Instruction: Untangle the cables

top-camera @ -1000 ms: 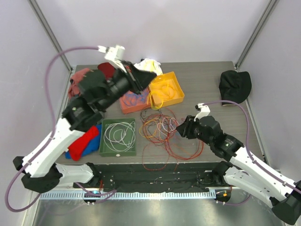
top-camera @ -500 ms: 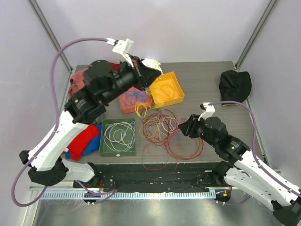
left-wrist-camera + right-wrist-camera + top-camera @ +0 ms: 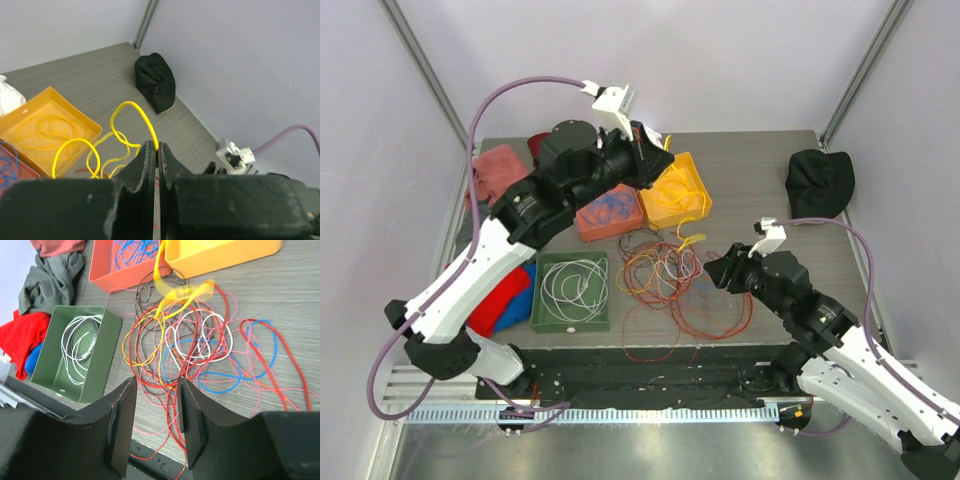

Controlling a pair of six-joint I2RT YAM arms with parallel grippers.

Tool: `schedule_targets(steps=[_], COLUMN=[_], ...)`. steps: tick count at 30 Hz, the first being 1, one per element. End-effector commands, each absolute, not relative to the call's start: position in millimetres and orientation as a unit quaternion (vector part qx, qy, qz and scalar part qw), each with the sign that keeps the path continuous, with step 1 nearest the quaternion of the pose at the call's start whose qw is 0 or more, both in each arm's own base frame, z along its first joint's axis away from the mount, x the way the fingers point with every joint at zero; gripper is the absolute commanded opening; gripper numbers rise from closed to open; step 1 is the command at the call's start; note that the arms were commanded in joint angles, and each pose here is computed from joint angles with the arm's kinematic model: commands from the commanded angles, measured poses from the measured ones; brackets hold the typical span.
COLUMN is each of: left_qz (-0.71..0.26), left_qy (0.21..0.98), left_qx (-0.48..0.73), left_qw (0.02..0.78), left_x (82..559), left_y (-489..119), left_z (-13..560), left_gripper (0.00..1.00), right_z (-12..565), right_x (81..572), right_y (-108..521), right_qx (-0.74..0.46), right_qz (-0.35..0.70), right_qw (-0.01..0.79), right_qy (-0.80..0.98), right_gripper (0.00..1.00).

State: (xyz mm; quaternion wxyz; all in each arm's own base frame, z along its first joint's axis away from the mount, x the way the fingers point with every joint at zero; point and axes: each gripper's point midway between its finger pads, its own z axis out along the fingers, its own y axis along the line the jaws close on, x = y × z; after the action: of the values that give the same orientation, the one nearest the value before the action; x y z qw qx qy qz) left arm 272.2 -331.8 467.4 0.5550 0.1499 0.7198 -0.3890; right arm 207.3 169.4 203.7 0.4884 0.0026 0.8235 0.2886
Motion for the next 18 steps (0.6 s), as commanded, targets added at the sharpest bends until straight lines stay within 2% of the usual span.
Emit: schedule_targets(steps=[1, 8, 13, 18], left_qz=[-0.375, -0.347, -0.336, -0.359], left_qy=[0.69, 0.671, 0.677, 0.662], left_qx=[0.149, 0.136, 0.11, 0.083], left_qw=[0.601, 0.641, 0.646, 0.653], left_x=[286.7, 321.2, 369.1, 399.5], left_y=[-331.2, -331.4, -328.8, -321.9], left_z=[502.3, 529.7, 527.7, 537.6], left_gripper=[0.0, 0.0, 0.0, 0.0], right_z=[243.1, 255.2, 258.1, 263.7], right_x=[209.6, 206.8, 204.6, 202.4], right_y=[155.8, 139.1, 129.5, 118.5], right_qx=[0.011, 0.022, 0.025, 0.026], right_qz=[0.283, 0.264, 0.25, 0.233], right_qw=[0.537, 0.56, 0.569, 0.582], right_qy=[0.795, 0.785, 0.783, 0.779], right_gripper=[0.46, 0.47, 0.47, 0.47])
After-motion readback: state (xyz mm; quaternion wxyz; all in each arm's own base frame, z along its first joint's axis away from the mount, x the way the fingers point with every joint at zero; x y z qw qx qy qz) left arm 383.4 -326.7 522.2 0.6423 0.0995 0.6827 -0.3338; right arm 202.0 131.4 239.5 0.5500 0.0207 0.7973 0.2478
